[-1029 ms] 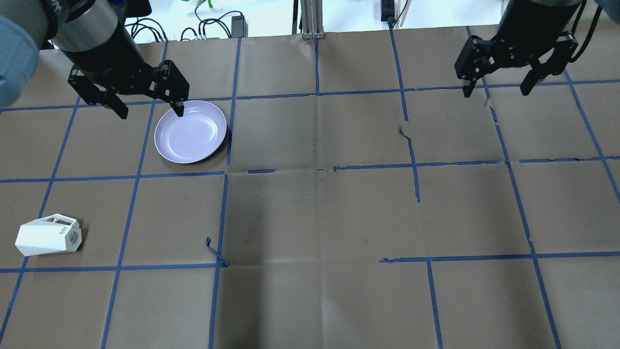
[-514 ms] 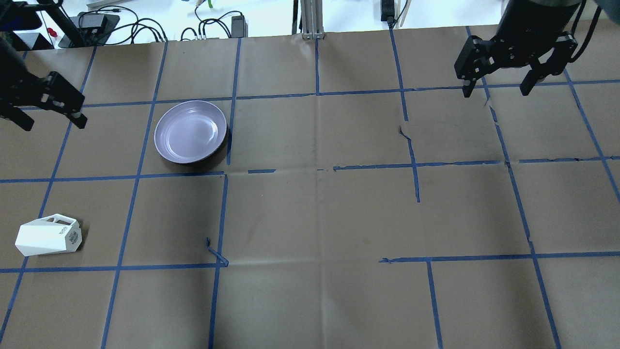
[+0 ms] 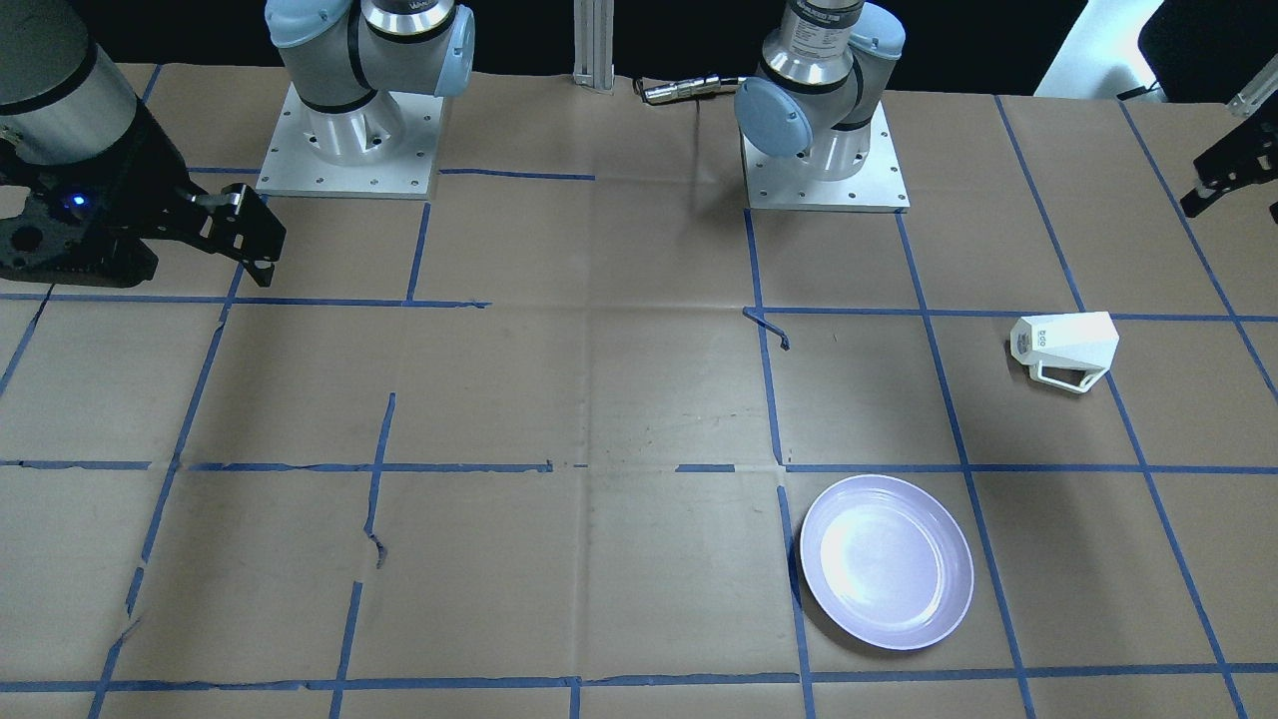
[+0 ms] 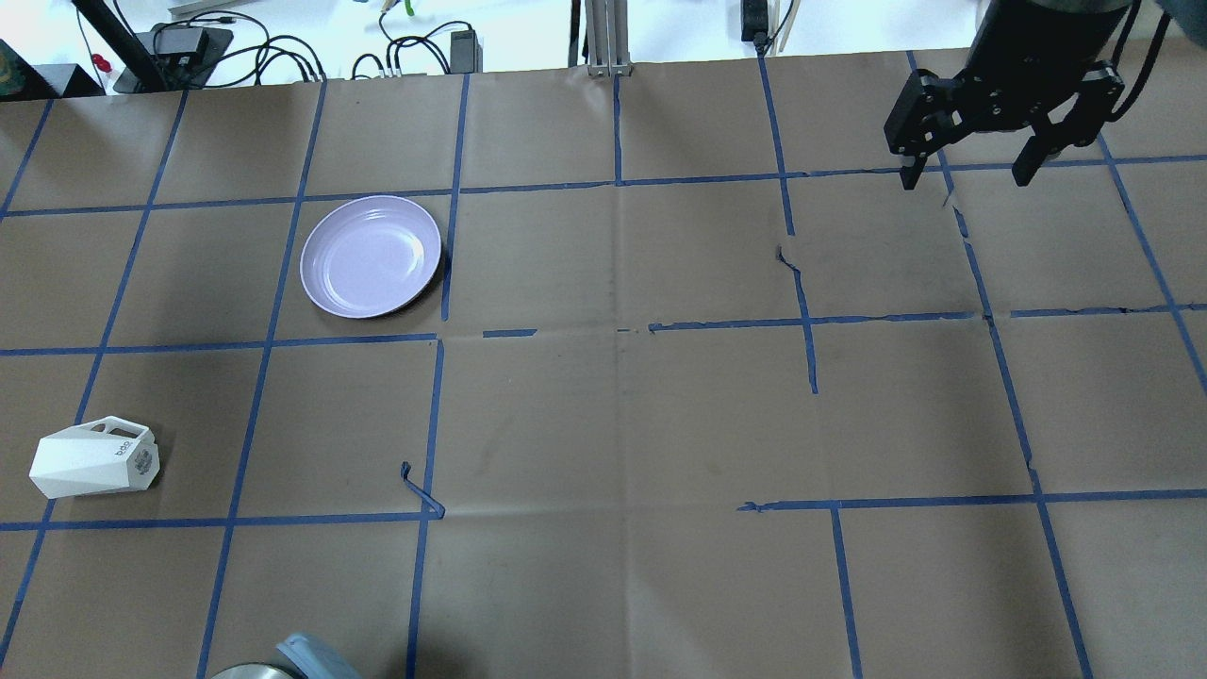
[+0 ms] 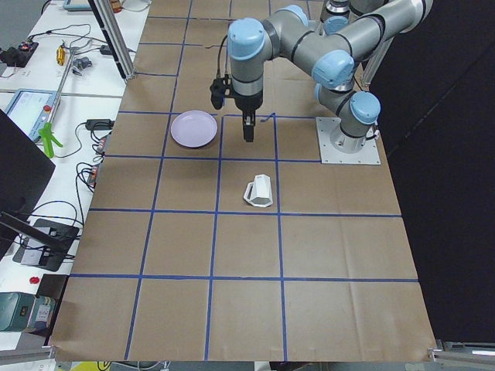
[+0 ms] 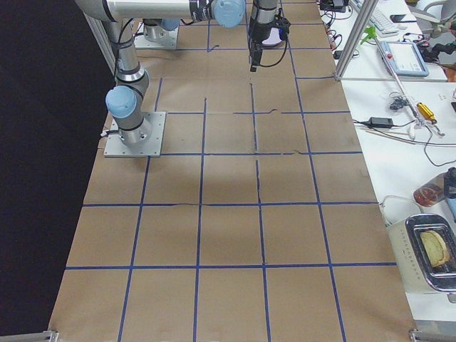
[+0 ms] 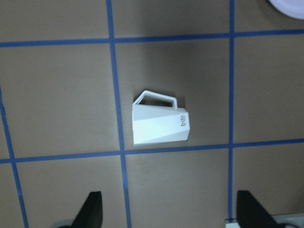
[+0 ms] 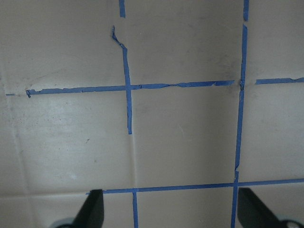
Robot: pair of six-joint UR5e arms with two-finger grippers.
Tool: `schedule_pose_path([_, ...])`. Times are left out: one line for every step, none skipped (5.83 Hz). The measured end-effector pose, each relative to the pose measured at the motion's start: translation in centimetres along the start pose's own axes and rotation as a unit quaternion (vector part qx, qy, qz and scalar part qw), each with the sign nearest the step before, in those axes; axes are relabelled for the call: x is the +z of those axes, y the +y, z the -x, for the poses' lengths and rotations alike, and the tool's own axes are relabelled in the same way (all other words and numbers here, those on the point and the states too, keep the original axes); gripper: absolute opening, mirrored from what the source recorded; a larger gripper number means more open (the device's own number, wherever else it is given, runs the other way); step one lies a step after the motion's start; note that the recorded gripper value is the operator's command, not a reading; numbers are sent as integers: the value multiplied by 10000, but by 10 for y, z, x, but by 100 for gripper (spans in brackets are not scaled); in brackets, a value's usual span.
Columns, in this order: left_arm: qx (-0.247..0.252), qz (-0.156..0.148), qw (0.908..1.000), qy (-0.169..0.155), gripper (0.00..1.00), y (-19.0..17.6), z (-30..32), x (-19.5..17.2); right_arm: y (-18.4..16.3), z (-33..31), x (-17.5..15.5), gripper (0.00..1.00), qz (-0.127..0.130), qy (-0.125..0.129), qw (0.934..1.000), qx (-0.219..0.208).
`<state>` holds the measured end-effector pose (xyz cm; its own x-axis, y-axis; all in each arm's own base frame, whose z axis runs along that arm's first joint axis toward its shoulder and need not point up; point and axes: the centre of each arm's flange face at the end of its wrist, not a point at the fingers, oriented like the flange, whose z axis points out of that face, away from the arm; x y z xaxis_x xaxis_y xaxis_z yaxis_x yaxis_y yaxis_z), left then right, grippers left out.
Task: Flip cup and place on plate
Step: 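Lower the left gripper onto the white mug and grasp it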
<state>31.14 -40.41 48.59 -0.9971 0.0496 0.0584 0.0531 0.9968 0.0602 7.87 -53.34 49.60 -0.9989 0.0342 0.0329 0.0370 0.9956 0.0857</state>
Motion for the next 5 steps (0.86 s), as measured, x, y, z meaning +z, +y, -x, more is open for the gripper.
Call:
schedule_pose_path([54,-7,10000,65,99,26,40,9,0,0,0,100,0,0,10000,0])
schedule_pose_path([145,-11,9998,126,99,39,66,20,0,0,0,100,0,0,10000,0])
schedule_pose_path([279,-6,9991,317,99,39,83,38,0,0,0,100,0,0,10000,0])
schedule_pose_path([490,-70,9966,663,99,33,98,64,0,0,0,100,0,0,10000,0])
schedule_pose_path([580,-268,9900,1257,99,30,122,105,0,0,0,100,-2,0,10000,0])
